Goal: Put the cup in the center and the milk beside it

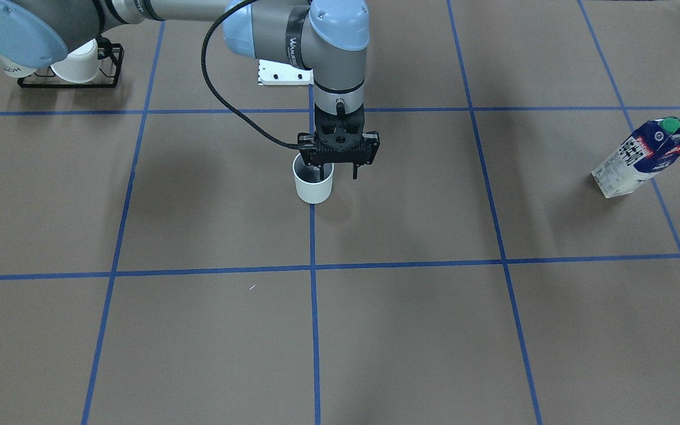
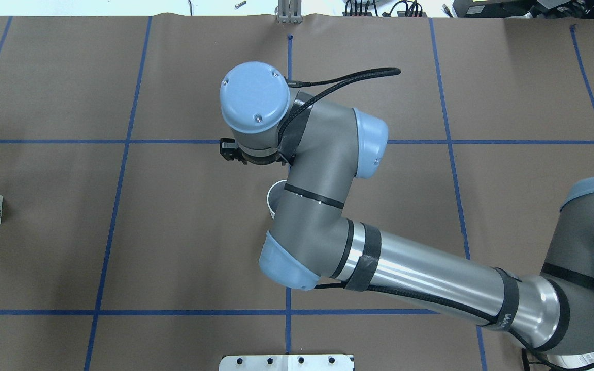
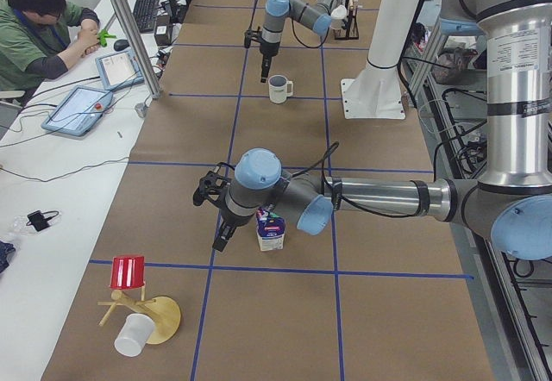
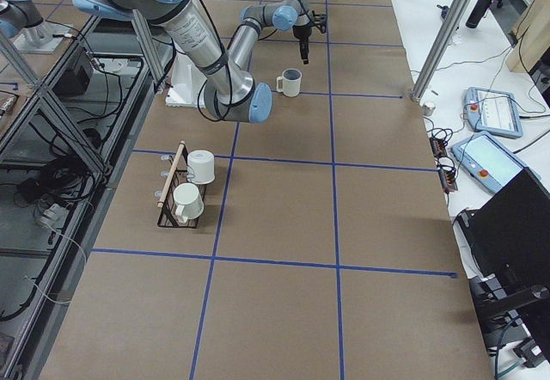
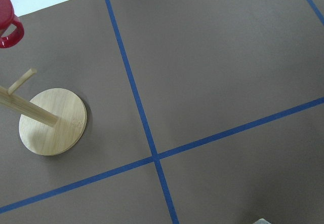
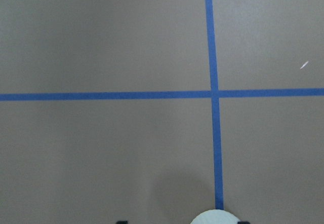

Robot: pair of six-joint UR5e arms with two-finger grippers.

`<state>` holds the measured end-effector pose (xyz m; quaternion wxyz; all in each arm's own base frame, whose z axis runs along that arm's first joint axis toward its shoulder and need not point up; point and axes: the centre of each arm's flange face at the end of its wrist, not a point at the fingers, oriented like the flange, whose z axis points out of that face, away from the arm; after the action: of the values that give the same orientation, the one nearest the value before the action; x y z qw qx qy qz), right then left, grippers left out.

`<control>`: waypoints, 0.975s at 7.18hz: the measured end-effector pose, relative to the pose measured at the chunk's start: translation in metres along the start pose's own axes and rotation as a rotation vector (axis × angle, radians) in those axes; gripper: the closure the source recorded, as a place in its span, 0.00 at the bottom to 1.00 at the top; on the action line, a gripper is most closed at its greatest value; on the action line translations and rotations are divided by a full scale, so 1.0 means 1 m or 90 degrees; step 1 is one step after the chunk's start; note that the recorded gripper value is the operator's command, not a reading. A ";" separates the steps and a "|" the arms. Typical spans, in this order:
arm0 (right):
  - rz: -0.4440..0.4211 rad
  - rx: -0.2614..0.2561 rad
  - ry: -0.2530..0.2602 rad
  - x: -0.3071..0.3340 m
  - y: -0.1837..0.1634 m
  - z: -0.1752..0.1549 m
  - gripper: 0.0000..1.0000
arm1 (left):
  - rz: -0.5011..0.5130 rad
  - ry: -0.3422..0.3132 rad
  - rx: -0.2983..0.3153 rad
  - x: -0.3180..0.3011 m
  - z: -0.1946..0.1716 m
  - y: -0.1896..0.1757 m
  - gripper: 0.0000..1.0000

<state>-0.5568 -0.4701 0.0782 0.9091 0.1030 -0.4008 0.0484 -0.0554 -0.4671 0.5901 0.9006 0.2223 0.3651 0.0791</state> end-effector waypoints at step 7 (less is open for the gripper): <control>-0.199 -0.040 0.112 0.463 -0.183 -0.032 0.00 | 0.012 0.043 0.054 0.009 -0.002 -0.001 0.01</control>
<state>-0.1906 -0.6385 0.3724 0.9399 0.1309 -0.3001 -0.0972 -0.0504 -0.4650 0.5830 0.8767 0.2612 0.3960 0.0792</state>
